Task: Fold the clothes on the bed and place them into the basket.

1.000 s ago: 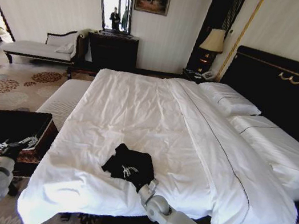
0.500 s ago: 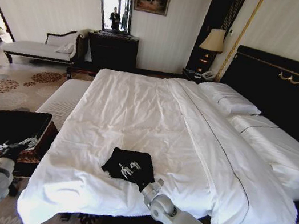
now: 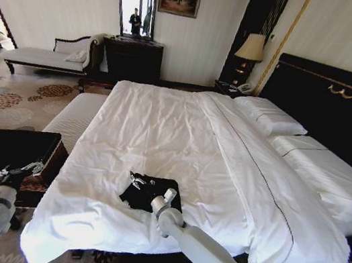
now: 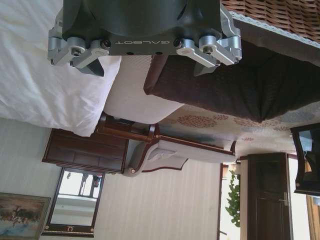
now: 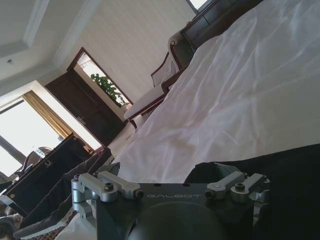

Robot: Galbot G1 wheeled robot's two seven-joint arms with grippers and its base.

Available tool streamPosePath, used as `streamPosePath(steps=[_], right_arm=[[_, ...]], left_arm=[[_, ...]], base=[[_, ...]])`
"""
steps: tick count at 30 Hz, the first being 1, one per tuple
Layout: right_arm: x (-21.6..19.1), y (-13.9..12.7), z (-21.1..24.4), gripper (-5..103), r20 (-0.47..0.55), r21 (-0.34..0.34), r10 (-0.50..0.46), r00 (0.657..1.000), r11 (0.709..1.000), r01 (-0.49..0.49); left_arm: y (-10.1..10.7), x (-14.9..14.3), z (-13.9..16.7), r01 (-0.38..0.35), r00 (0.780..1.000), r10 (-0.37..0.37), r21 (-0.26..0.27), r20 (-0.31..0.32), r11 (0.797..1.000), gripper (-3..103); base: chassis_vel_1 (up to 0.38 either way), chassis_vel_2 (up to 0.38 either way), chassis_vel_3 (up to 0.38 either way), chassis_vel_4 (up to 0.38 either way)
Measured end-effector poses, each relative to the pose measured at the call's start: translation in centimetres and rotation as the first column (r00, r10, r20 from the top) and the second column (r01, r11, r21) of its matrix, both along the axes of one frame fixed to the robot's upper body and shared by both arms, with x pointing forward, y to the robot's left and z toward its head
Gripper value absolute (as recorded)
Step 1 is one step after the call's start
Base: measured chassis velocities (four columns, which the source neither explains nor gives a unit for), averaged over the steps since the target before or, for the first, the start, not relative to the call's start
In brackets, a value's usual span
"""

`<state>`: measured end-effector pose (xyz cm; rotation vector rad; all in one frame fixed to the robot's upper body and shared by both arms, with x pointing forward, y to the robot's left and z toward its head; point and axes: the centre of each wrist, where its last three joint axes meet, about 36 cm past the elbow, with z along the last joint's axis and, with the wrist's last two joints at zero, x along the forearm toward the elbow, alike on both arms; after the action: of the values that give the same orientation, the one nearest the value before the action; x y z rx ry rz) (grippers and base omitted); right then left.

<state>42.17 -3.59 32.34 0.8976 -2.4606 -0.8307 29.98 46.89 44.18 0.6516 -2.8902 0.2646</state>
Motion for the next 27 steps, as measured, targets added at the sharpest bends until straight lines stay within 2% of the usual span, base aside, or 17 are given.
streamPosePath(steps=[4, 10, 12, 15, 17, 18, 20, 21, 22, 24, 25, 26, 27], right_arm=[[-0.3, 2.0, -1.3, 100, -0.001, -0.036, 0.053, 0.999, 0.998, -0.053], [-0.7, 3.3, -1.9, 100, 0.043, -0.051, 0.095, 0.995, 0.994, -0.093], [-1.0, 3.4, -1.3, 100, 0.095, -0.024, 0.124, 0.988, 0.992, -0.122], [-1.2, 2.2, 0.9, 100, 0.248, 0.051, 0.164, 0.955, 0.982, -0.182], [-1.1, 1.8, 1.5, 100, 0.271, 0.064, 0.165, 0.948, 0.98, -0.189], [-0.2, -0.6, 4.1, 100, 0.335, 0.099, 0.132, 0.933, 0.98, -0.174], [1.0, -3.1, 5.9, 100, 0.366, 0.106, 0.084, 0.927, 0.986, -0.131], [1.0, -3.1, 5.9, 100, 0.366, 0.106, 0.084, 0.927, 0.986, -0.131], [1.8, -4.8, 6.7, 100, 0.376, 0.099, 0.044, 0.926, 0.991, -0.087], [3.7, -8.8, 8.1, 100, 0.384, 0.078, -0.07, 0.921, 0.996, 0.043], [3.7, -8.8, 8.1, 100, 0.384, 0.078, -0.07, 0.921, 0.996, 0.043], [4.2, -9.9, 8.3, 100, 0.382, 0.069, -0.103, 0.918, 0.994, 0.082], [4.9, -11.9, 8.5, 100, 0.375, 0.049, -0.181, 0.909, 0.983, 0.176]], left_arm=[[0.0, -0.4, -0.1, -0.009, 1.0, 0.009, -0.001, 0.002, 1.0, 100], [0.0, -0.7, -0.3, -0.015, 1.0, 0.015, -0.003, 0.001, 1.0, 100], [0.0, -0.8, -0.3, -0.015, 1.0, 0.015, -0.002, 0.001, 1.0, 100], [-0.3, -0.8, -0.5, -0.005, 1.0, 0.005, -0.005, 0.0, 1.0, 100], [-0.4, -0.8, -0.5, -0.002, 1.0, 0.002, -0.007, 0.0, 1.0, 100], [-0.9, -0.6, -0.8, 0.011, 1.0, -0.011, -0.012, -0.003, 1.0, 100], [-1.4, -0.4, -1.2, 0.028, 1.0, -0.029, -0.02, -0.005, 0.999, 100], [-1.4, -0.4, -1.2, 0.028, 1.0, -0.029, -0.02, -0.005, 0.999, 100], [-2.0, -0.3, -1.4, 0.05, 0.999, -0.05, -0.031, -0.004, 0.998, 100], [-4.6, -0.2, -2.2, 0.152, 0.988, -0.152, -0.072, 0.002, 0.986, 100], [-4.6, -0.2, -2.2, 0.152, 0.988, -0.152, -0.072, 0.002, 0.986, 100], [-5.3, -0.3, -2.4, 0.184, 0.983, -0.185, -0.082, 0.005, 0.979, 100], [-7.3, -0.3, -2.7, 0.269, 0.963, -0.268, -0.106, 0.018, 0.957, 100]], base=[[0.0, 0.0, 0.0, 0.0], [0.0, 0.0, 0.0, 0.0], [0.0, 0.0, 0.0, 0.0], [0.0, 0.0, 0.0, 0.0], [0.0, 0.0, 0.0, 0.0], [0.0, 0.0, 0.0, 0.0], [0.0, 0.0, 0.0, 0.0], [0.0, 0.0, 0.0, 0.0], [0.0, 0.0, 0.0, 0.0], [0.0, 0.0, 0.0, 0.0], [0.0, 0.0, 0.0, 0.0], [0.0, 0.0, 0.0, 0.0], [0.0, 0.0, 0.0, 0.0]])
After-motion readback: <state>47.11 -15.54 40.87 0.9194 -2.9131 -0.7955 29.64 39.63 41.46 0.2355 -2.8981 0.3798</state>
